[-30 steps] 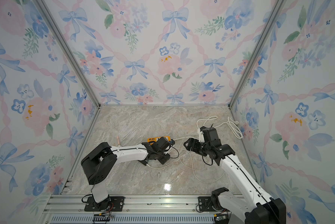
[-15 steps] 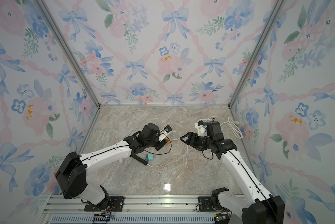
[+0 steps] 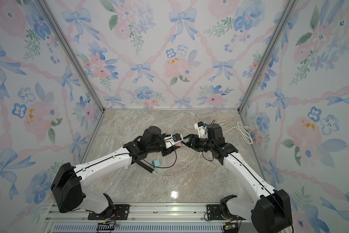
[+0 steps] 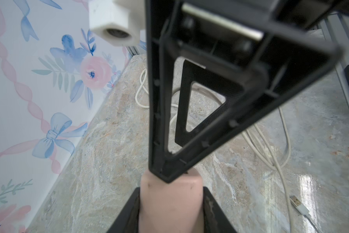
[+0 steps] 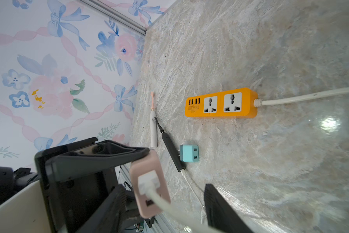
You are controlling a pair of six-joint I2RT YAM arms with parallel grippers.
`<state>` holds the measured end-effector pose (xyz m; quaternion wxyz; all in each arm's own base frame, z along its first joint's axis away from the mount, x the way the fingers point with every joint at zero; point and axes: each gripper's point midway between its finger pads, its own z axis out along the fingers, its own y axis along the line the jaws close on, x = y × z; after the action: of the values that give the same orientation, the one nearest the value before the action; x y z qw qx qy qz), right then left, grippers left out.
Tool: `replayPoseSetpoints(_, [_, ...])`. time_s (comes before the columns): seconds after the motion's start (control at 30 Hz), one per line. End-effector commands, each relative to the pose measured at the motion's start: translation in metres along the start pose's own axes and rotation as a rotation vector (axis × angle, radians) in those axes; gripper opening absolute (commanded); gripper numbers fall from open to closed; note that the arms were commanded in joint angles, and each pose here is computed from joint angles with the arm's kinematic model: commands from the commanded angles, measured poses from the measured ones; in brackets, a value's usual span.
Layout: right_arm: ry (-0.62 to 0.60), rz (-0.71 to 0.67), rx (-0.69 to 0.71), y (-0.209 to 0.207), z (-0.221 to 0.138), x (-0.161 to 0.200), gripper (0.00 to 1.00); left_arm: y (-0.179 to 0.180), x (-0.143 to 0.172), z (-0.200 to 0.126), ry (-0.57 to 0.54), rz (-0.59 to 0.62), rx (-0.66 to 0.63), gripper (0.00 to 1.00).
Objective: Charge the electric toothbrush
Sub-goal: Pick up the plug from the center of the board.
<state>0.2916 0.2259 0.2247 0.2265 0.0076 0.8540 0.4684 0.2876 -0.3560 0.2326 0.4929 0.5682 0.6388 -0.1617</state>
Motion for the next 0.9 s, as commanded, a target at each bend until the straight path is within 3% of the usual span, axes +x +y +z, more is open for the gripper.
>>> replayPoseSetpoints(0.0, [0.012, -0.049, -0.065, 0.023, 0.009, -0.004, 0.64, -0.002, -0.02, -0.012, -0.073, 0.054, 0.005, 0.0])
replayPoseSetpoints(0.1, [0.021, -0.033, -0.093, 0.027, 0.016, -0.005, 0.57, -0.001, -0.022, -0.013, -0.08, 0.06, 0.001, 0.0])
replayPoseSetpoints(0.27, [-0.003, -0.026, -0.173, 0.041, 0.014, -0.008, 0.34, -0.002, -0.022, -0.013, -0.087, 0.069, 0.006, 0.0])
replayPoseSetpoints(0.43, [0.005, -0.042, -0.22, 0.051, 0.011, -0.006, 0.31, -0.003, -0.03, -0.017, -0.143, 0.055, 0.036, 0.02])
replayPoseSetpoints(0.53, [0.0, -0.062, -0.242, 0.059, 0.008, -0.006, 0.24, -0.003, -0.036, -0.019, -0.177, 0.042, 0.055, 0.09])
replayPoseSetpoints(0.6, [-0.018, -0.077, -0.241, 0.061, 0.006, -0.009, 0.16, -0.002, -0.039, -0.021, -0.19, 0.034, 0.058, 0.19])
replayPoseSetpoints(0.73, [-0.065, -0.161, -0.127, 0.054, -0.001, -0.017, 0.1, 0.002, -0.041, -0.028, -0.203, 0.018, 0.043, 0.93])
replayPoseSetpoints(0.77, [-0.084, -0.195, -0.079, 0.051, -0.003, -0.021, 0.09, 0.002, -0.041, -0.031, -0.206, 0.014, 0.036, 0.98])
replayPoseSetpoints(0.87, [-0.1, -0.316, 0.089, 0.036, -0.006, -0.035, 0.08, 0.005, -0.036, -0.047, -0.206, -0.016, -0.008, 0.98])
